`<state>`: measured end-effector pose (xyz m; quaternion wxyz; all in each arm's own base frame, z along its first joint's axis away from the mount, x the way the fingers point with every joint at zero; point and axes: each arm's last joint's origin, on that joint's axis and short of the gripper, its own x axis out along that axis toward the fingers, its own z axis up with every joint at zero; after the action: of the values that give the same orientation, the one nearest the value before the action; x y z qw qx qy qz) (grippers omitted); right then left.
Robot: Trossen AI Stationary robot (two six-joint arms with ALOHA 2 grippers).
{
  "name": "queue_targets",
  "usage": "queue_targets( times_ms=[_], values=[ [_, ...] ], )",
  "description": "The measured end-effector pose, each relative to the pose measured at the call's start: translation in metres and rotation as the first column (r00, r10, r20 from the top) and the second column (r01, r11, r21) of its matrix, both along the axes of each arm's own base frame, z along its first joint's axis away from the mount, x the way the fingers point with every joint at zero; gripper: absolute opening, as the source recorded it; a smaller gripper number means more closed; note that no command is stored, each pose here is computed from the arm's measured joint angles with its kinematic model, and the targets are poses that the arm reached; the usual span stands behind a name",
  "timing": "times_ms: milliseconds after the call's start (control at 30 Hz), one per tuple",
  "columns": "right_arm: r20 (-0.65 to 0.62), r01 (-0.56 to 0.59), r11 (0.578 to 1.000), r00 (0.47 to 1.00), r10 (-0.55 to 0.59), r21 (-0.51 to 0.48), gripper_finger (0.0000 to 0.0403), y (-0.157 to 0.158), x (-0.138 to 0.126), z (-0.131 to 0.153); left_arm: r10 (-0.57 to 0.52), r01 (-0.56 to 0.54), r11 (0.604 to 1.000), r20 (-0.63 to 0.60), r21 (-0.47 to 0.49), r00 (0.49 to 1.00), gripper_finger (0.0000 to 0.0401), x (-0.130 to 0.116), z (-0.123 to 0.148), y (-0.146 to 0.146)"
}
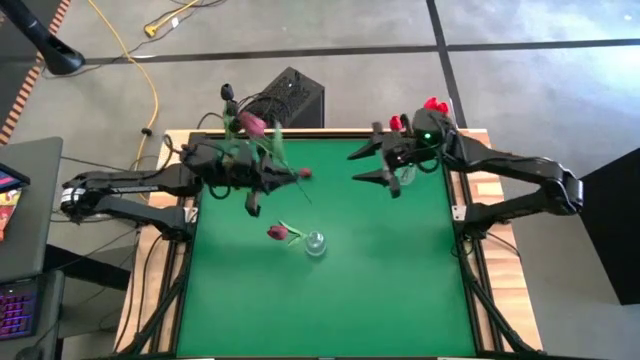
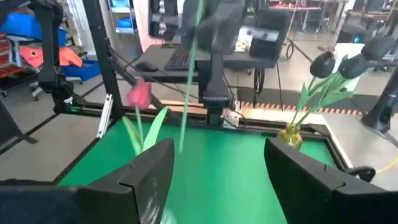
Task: Sort flowers into vase by color
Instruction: Put the bottom dark red tulip into the bottom transparent vase
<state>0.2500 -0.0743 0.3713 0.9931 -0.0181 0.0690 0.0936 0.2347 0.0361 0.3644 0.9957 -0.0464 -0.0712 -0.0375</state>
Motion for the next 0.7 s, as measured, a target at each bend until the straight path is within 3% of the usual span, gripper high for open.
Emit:
queue_targets(
  times_ms=[367,700],
  values=[
    [-0.089,-0.055,0.998,0.994,0.058,0.026,0.0276,0.024,-0.015,0.001,-0.058,0.058,0.998,-0.115,-0.001,0.992,0.0000,0.033,-0.029,-0.016],
    [-0.102,-0.034,0.999,0.994,0.030,-0.029,0.0276,0.029,-0.013,-0.001,-0.123,0.099,0.989,-0.243,-0.106,0.962,0.0000,0.057,-0.059,-0.016]
  ],
)
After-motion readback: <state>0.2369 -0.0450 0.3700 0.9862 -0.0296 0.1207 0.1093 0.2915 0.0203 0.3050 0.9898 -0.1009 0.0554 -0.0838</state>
